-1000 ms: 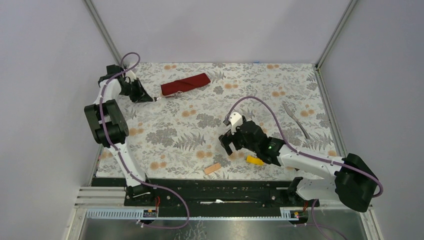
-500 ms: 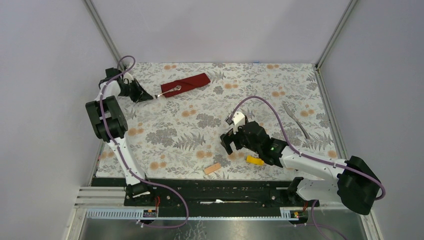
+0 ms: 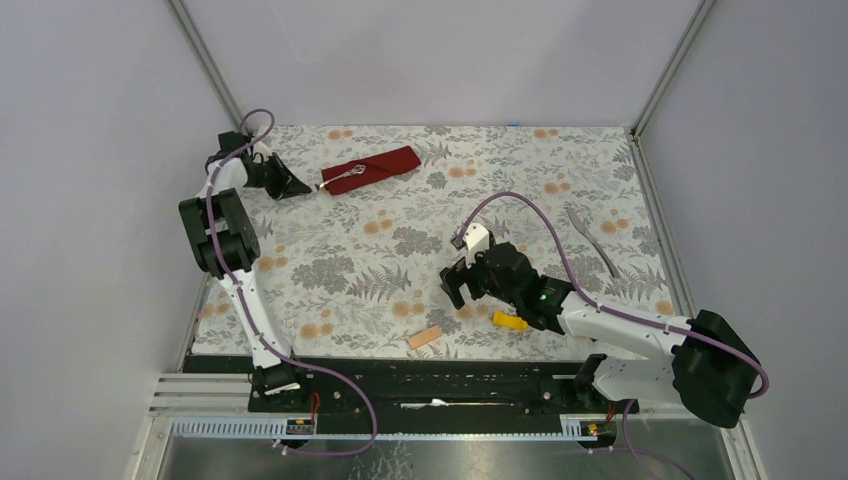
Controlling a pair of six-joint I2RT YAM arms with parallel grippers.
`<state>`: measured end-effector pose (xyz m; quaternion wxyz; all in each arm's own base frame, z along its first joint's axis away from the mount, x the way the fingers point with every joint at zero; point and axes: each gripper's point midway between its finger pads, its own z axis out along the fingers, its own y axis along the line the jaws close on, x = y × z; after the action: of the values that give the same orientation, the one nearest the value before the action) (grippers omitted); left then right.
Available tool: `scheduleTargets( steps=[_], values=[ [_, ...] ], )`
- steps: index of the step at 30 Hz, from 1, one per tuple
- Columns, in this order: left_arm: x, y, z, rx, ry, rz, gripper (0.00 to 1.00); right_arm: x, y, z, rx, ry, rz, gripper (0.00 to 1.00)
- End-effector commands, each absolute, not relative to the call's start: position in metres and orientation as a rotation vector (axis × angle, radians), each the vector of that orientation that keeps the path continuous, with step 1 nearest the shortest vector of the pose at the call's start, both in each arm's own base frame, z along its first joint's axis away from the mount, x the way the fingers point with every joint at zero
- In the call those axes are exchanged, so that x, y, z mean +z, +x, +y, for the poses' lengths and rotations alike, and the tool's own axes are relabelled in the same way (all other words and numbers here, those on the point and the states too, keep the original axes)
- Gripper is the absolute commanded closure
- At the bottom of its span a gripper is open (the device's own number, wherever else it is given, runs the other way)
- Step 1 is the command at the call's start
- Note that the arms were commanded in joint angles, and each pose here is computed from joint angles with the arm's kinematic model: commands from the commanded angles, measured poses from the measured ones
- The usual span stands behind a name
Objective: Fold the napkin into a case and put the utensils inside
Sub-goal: Insert the spoon into the folded napkin.
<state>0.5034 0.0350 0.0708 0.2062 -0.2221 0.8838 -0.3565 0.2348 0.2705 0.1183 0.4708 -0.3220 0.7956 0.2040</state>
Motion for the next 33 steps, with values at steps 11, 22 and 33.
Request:
scheduleTargets(
  steps=[11,22,33],
  values=[
    [0.080,0.541,0.004,-0.942,-0.546,2.456,1.00,0.130,0.242,0.274,0.524,-0.754,1.906,0.00],
    [0.078,0.522,0.021,-0.860,-0.630,2.524,1.00,0.131,0.241,0.276,0.536,-0.761,1.902,0.00],
    [0.078,0.537,0.014,-0.910,-0.675,2.504,1.00,0.129,0.241,0.277,0.536,-0.763,1.905,0.00]
  ],
)
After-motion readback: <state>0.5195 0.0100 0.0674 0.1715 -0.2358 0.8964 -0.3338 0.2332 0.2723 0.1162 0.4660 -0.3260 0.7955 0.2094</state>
